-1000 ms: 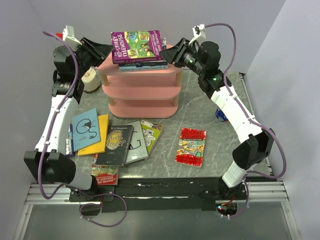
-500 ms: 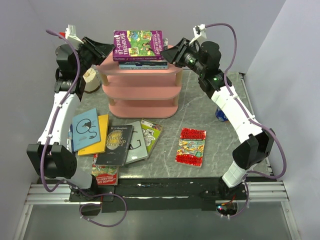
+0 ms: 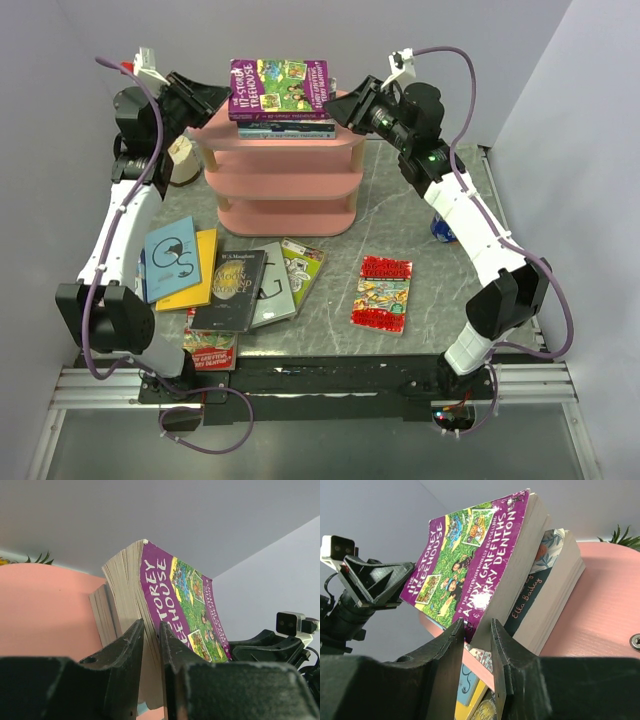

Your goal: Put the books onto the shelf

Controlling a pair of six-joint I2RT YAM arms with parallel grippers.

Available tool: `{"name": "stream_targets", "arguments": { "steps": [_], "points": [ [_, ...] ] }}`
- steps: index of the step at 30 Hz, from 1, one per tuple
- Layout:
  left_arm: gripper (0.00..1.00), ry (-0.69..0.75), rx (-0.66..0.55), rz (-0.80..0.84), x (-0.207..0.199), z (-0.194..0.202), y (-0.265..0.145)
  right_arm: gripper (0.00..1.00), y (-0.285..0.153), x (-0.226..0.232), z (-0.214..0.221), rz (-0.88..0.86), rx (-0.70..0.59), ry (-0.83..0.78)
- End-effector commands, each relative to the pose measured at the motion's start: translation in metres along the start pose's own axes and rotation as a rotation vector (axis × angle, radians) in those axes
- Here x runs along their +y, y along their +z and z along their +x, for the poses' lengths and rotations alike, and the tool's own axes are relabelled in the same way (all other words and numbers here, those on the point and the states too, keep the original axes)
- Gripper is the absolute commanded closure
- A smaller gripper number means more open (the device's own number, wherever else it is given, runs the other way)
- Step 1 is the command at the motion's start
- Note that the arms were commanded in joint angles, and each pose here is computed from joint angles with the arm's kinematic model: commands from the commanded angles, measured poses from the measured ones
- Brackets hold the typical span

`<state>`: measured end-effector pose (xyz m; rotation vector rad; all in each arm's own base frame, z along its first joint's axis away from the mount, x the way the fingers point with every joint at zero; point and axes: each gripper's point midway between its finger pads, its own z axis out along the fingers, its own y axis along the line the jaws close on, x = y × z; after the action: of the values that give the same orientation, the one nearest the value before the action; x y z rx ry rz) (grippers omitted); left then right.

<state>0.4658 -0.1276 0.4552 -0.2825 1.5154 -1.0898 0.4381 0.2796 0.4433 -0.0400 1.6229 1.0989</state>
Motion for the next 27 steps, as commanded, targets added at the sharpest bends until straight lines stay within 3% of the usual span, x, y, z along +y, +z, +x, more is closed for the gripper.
{"name": "stream_targets", "arguments": {
  "steps": [1, 27],
  "points": [
    [0.76, 0.017, 0.062, 0.146, -0.047, 0.008, 0.003, 0.66, -0.016, 0.033, -0.021, -0.084, -0.061, -0.038],
    [0.76, 0.014, 0.097, 0.181, -0.062, 0.020, 0.017, 0.67, -0.032, 0.041, -0.020, -0.108, -0.074, -0.031]
  ]
}}
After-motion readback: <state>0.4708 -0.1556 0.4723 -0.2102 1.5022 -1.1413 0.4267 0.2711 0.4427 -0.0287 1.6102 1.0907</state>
